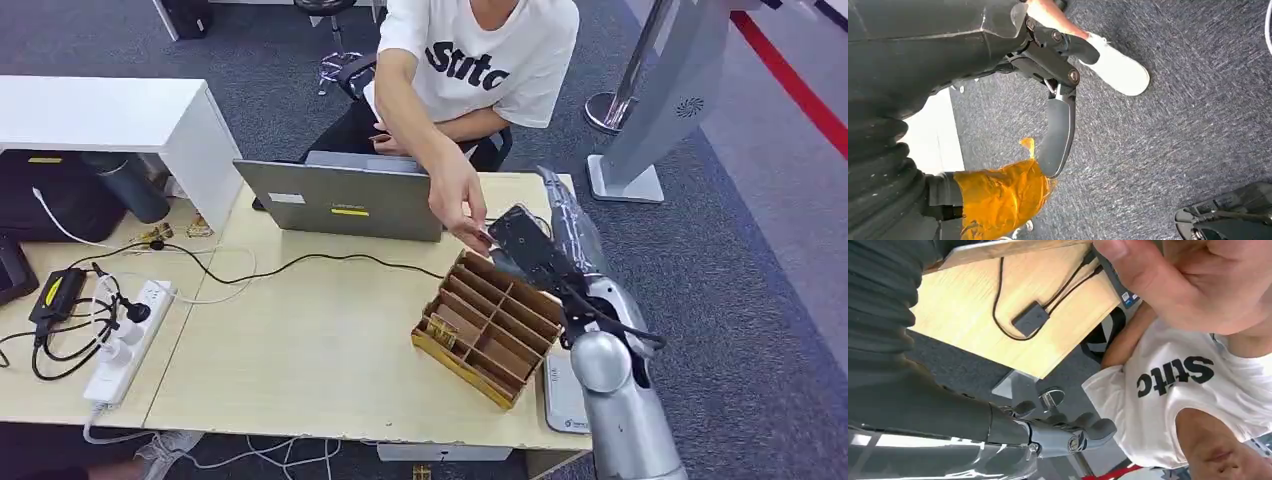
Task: Pass the card to the sensor for recognition and then transmit it.
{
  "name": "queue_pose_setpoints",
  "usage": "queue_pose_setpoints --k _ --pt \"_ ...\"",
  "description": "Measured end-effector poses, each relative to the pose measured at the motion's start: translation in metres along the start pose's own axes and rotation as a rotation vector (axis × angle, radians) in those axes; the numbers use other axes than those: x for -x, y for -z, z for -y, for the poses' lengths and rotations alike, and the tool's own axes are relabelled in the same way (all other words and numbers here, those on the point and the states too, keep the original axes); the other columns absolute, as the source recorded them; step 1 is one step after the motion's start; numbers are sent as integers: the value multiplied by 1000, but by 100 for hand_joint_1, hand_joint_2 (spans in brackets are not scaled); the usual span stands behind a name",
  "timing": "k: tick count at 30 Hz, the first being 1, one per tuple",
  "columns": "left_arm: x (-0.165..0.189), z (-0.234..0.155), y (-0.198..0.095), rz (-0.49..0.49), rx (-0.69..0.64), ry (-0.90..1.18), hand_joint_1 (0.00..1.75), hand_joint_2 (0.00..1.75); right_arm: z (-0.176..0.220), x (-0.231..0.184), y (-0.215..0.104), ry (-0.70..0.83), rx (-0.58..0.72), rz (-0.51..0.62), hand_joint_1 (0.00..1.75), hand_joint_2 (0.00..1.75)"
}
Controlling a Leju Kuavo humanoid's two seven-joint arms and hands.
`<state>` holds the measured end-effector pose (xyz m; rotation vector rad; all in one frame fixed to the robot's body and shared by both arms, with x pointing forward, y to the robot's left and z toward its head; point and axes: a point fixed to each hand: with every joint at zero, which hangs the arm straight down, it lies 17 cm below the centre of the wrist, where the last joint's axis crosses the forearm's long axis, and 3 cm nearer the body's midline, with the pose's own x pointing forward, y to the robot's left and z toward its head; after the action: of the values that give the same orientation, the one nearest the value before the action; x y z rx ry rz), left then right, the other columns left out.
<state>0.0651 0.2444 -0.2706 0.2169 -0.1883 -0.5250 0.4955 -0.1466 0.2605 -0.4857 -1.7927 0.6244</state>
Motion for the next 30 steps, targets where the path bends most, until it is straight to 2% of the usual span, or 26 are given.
queue_pose_setpoints --k 4,5,6,30 --pt "2 0 0 -4 0 -6 0 175 -2 2 0 0 -4 -4 0 175" --pt "2 -1 0 -4 -1 -6 0 175 -2 2 0 0 -4 -5 98 175" --pt "2 -1 0 -4 0 -6 0 175 -2 3 0 1 -5 -7 173 175" --pt "2 1 0 -4 4 -6 0 175 9 14 -4 75 23 -28 175 175"
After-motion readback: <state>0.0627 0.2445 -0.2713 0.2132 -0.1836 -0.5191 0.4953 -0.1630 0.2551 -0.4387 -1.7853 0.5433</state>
